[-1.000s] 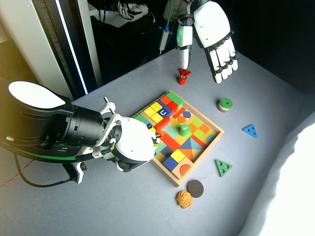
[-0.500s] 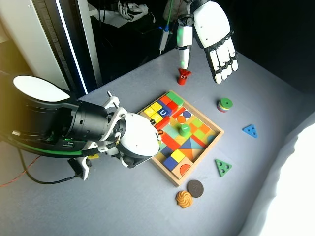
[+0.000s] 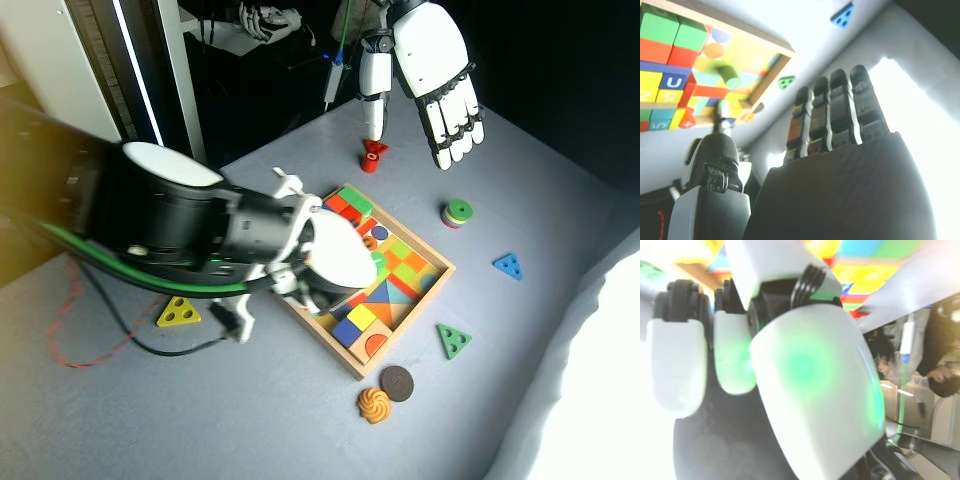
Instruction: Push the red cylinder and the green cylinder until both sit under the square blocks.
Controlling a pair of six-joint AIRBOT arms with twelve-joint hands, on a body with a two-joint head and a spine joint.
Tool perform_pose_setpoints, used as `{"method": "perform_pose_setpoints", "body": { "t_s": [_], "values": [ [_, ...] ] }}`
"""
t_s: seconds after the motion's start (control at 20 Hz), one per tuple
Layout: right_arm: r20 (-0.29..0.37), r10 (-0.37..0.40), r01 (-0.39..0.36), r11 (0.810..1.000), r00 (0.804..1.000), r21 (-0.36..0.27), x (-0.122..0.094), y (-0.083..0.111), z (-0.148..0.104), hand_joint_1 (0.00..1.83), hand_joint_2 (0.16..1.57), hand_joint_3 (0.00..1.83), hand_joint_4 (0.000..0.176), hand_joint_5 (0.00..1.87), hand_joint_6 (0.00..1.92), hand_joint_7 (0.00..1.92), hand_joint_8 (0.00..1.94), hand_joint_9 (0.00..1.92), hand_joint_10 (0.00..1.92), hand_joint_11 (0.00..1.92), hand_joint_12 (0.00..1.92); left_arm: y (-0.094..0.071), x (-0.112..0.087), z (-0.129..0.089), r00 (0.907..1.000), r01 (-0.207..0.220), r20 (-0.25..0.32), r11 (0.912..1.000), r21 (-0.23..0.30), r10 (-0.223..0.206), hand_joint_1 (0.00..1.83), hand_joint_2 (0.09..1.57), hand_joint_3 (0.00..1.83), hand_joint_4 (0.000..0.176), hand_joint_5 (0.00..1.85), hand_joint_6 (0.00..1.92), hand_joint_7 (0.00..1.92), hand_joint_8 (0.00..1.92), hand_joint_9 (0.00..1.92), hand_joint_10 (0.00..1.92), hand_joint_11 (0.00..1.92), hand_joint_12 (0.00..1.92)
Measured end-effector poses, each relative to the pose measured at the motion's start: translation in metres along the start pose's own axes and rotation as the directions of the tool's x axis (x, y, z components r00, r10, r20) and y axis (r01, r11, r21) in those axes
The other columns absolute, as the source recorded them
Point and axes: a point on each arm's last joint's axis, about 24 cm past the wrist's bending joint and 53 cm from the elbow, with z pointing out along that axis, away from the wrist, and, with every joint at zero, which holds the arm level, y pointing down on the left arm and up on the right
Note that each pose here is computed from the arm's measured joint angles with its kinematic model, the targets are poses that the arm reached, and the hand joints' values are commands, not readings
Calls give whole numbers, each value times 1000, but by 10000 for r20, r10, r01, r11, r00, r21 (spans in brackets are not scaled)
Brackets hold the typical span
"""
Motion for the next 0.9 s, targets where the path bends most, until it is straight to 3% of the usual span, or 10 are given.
{"method": "perform_pose_setpoints", "body": {
  "t_s": [0.9],
  "values": [
    [-13, -843, 843, 9961, 9964, -278, -4, 12, 17, 1796, 1004, 464, 0, 315, 9, 1579, 1941, 1747, 1921, 1813, 1921, 0, 0, 0, 10000, -5, 3, 10000, 10, 5, 0, 1285, 3, 0, 102, 8, 97, 10, 72, 10, 30, 36]
  ]
}}
